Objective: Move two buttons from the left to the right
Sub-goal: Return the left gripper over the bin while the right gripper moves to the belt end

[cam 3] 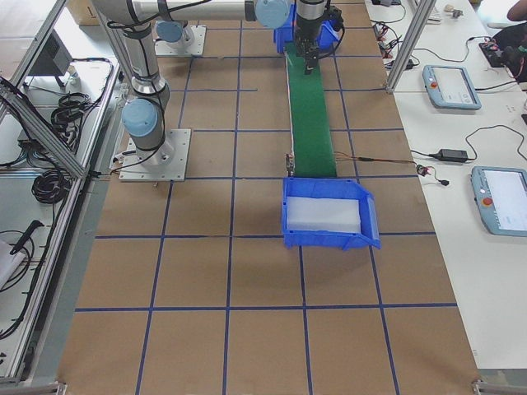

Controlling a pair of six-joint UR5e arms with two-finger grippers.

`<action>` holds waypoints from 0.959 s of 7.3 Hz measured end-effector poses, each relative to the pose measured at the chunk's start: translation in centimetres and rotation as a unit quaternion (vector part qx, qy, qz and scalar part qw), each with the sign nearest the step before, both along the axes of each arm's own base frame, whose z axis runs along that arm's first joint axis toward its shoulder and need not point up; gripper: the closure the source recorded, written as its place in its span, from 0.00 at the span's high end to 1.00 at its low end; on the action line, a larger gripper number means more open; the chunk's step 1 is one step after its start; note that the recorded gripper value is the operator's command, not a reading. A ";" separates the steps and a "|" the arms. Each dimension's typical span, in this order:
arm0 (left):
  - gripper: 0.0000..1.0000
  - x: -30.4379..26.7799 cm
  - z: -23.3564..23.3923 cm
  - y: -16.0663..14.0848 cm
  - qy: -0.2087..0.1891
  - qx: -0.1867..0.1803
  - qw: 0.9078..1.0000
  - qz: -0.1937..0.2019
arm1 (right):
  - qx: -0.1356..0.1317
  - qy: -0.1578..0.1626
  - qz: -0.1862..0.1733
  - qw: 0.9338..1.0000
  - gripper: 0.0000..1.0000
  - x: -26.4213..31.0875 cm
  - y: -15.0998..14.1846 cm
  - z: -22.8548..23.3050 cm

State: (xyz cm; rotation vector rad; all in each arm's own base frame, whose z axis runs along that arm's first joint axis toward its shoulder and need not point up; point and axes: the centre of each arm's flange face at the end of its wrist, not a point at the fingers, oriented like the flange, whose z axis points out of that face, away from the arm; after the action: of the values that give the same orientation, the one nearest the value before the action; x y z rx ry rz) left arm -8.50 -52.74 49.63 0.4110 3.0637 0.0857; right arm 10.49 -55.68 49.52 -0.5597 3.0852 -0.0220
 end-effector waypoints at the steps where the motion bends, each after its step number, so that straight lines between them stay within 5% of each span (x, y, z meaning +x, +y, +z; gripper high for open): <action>1: 1.00 1.9 -1.1 -0.3 0.001 0.003 1.000 0.023 | 0.010 0.000 0.070 0.997 1.00 -0.2 0.1 -1.2; 2: 1.00 3.4 -2.8 -1.1 0.003 0.003 0.999 0.039 | 0.017 0.002 0.144 0.989 1.00 -0.4 0.0 -2.9; 4: 1.00 4.6 -7.3 -4.0 0.001 -0.014 0.998 0.059 | 0.012 0.011 0.267 0.964 1.00 -0.6 -0.6 -7.7; 6: 1.00 4.9 -11.1 -5.8 0.000 -0.012 0.997 0.082 | 0.022 0.006 0.369 0.929 1.00 -1.4 -1.4 -12.2; 7: 1.00 5.1 -12.4 -6.2 0.000 -0.008 0.996 0.092 | 0.020 0.008 0.421 0.907 1.00 -2.3 -2.0 -13.4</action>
State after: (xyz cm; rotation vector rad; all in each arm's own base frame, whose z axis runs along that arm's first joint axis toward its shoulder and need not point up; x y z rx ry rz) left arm -3.40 -58.91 37.18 0.1270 3.0924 0.0673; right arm 8.16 -57.71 36.12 -1.8091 2.5635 0.0490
